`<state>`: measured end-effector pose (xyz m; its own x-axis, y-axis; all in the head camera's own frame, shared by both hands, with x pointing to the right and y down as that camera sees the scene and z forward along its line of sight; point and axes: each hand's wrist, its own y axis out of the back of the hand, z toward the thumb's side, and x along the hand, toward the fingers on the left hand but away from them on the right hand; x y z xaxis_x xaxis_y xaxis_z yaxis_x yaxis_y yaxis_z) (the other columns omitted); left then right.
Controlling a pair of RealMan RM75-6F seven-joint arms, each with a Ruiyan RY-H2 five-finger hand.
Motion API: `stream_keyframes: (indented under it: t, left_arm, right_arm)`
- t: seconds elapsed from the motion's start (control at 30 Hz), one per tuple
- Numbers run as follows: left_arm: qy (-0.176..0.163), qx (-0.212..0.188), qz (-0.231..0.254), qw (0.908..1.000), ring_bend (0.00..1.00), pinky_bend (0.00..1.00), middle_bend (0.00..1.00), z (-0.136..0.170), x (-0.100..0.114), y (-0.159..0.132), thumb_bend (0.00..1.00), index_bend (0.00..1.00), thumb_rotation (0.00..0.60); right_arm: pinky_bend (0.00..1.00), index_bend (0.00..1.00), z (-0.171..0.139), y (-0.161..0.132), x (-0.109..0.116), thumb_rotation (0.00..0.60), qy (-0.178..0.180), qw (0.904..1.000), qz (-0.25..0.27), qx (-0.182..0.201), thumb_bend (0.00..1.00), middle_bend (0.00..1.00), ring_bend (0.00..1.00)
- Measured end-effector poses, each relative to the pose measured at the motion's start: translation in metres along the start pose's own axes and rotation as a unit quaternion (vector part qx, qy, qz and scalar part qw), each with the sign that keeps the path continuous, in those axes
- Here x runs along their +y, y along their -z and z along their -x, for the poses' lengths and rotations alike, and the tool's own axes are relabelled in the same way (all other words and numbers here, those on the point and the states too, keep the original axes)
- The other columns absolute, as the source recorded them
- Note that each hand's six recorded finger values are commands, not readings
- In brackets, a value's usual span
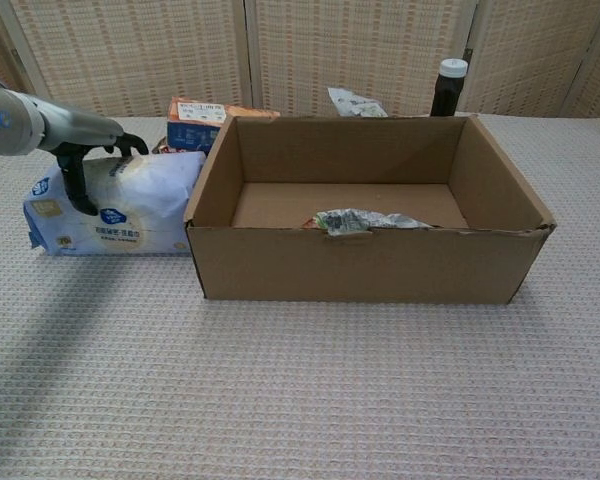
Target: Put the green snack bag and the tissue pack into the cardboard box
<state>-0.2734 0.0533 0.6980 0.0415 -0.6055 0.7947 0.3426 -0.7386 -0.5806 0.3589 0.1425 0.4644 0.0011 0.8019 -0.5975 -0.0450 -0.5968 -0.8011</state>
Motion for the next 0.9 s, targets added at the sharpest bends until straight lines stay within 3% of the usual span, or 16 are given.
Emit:
stream_keyframes:
  t: [0.13,0.3,0.53,0.9]
  left_arm:
    - [-0.005,0.000,0.000,1.0000,0.42,0.60,0.46,0.000,-0.002,0.001,0.31,0.34,0.600]
    - [-0.014,0.001,-0.001,0.9999,0.54,0.69,0.60,0.002,0.002,0.007,0.33,0.47,0.600]
    - [-0.033,0.011,-0.021,0.9992,0.57,0.70,0.63,0.009,0.024,0.024,0.33,0.50,0.600]
    - [-0.099,0.042,-0.087,0.9903,0.58,0.71,0.64,0.035,0.112,0.051,0.33,0.51,0.600]
  right_arm:
    - [0.00,0.09,0.000,0.000,0.001,0.600,0.003,1.0000,0.002,0.001,0.07,0.11,0.00]
    - [0.00,0.09,0.000,0.000,0.002,0.600,0.004,1.0000,0.004,0.000,0.07,0.11,0.00]
    - [0.00,0.09,0.000,0.000,0.002,0.600,0.004,1.0000,0.004,0.001,0.07,0.11,0.00]
    - [0.00,0.09,-0.002,0.001,0.005,0.600,0.009,0.9999,0.007,0.001,0.07,0.11,0.00]
